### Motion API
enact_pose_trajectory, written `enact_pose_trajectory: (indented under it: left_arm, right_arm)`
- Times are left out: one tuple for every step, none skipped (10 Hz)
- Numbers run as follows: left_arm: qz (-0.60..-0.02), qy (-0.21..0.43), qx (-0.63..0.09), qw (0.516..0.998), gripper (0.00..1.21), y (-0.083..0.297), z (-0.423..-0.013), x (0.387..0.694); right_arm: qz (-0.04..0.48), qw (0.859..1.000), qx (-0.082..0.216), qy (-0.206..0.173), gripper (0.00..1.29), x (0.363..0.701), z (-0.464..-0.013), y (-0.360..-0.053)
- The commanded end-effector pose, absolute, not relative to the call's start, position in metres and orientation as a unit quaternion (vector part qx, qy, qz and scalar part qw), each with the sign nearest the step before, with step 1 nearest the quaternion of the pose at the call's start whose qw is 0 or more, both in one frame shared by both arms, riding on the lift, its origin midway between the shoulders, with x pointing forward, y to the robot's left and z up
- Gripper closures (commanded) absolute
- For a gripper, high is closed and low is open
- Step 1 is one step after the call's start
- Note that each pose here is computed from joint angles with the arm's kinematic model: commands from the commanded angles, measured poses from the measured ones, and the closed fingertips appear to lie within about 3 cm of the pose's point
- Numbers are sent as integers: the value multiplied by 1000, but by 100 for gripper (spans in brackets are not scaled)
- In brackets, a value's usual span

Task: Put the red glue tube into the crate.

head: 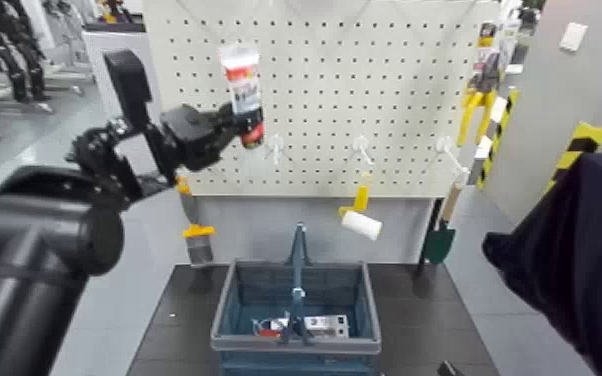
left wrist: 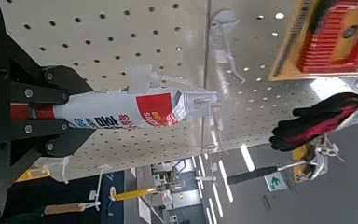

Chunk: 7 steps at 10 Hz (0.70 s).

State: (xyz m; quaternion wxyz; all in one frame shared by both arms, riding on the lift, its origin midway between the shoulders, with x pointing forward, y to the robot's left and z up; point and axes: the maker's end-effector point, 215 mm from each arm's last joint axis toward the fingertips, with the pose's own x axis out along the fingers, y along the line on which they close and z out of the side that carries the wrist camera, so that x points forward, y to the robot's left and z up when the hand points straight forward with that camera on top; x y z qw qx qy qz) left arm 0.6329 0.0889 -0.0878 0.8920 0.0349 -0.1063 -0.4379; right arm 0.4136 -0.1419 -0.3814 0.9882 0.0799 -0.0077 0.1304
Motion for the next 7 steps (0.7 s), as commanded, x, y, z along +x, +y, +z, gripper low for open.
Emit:
enact_pose_trajectory:
  left_arm:
    - [-445, -56, -3, 894, 118, 80, -150, 638]
    - [-448, -36, -18, 893, 118, 76, -174, 638]
    - [-451, -19, -33, 892, 118, 72, -196, 635]
    - [-451, -1, -49, 891, 118, 68, -218, 630]
    - [-451, 14, -63, 890, 118, 67, -237, 627]
    - [-450, 31, -73, 890, 118, 66, -257, 622]
    - [-445, 49, -85, 890, 118, 68, -279, 617]
  right_arm:
    - [129, 988, 81, -9, 14, 414, -381, -144]
    - [129, 988, 82, -7, 14, 413, -382, -144]
    - [128, 988, 82, -8, 14, 414, -382, -145]
    - [128, 988, 82, -8, 14, 413, -382, -145]
    - [128, 988, 82, -9, 14, 414, -381, -145]
    - [129, 988, 82, -8, 14, 413, -382, -144]
    - [129, 988, 82, -8, 14, 413, -382, -144]
